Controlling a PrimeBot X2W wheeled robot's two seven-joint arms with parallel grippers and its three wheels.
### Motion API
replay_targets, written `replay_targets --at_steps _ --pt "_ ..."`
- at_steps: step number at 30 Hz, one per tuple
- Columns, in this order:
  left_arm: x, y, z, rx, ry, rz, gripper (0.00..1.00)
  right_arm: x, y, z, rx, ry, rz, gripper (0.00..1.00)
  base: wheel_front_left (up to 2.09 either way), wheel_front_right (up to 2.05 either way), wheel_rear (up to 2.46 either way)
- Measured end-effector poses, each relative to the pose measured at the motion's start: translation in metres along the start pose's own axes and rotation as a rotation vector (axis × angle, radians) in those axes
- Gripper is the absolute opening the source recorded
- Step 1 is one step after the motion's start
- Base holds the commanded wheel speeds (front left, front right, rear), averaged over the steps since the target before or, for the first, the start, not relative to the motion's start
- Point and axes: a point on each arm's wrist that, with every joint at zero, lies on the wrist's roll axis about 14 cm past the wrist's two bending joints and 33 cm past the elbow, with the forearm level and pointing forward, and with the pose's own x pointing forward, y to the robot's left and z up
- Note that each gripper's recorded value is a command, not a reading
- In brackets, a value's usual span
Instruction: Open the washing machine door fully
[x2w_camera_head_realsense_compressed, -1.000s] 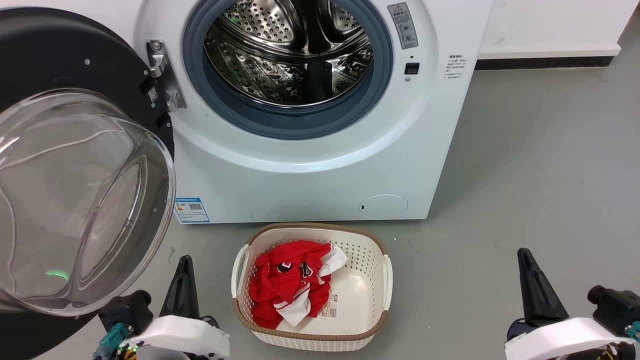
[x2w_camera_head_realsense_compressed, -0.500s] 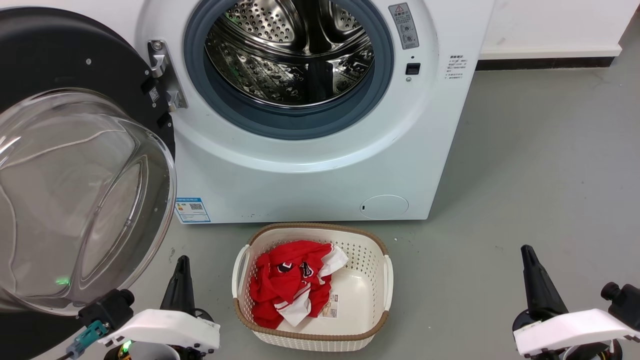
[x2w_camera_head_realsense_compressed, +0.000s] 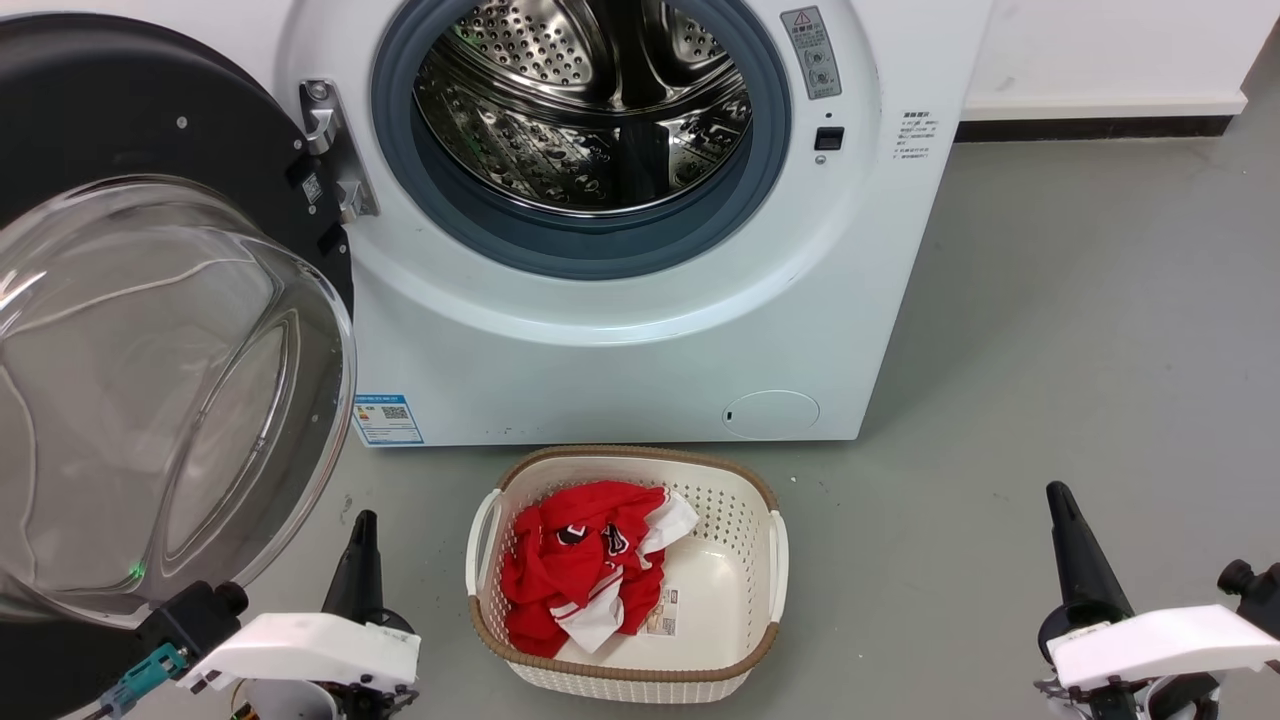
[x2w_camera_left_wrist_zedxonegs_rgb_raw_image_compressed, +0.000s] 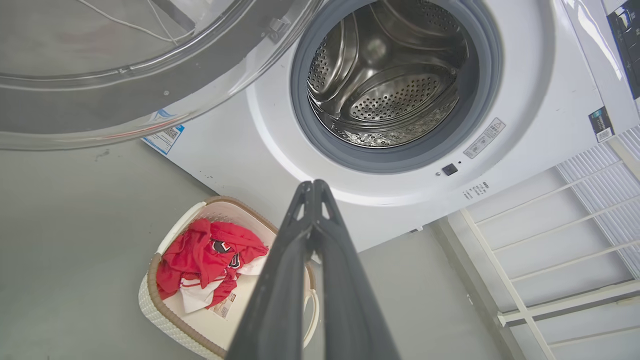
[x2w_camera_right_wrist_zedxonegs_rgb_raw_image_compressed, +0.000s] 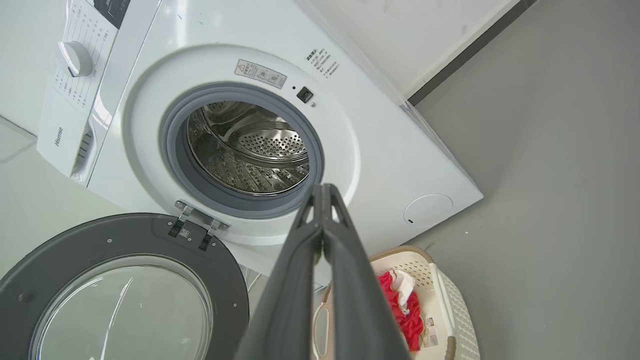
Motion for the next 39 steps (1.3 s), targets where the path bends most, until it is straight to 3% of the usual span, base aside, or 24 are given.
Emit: replay_targets --at_steps 39 --pt "0.006 0.0 0.008 -0.458 0.023 -0.036 0.0 0.012 -0.005 0.002 0.44 0.009 -0.022 0.0 0.0 0.0 0.0"
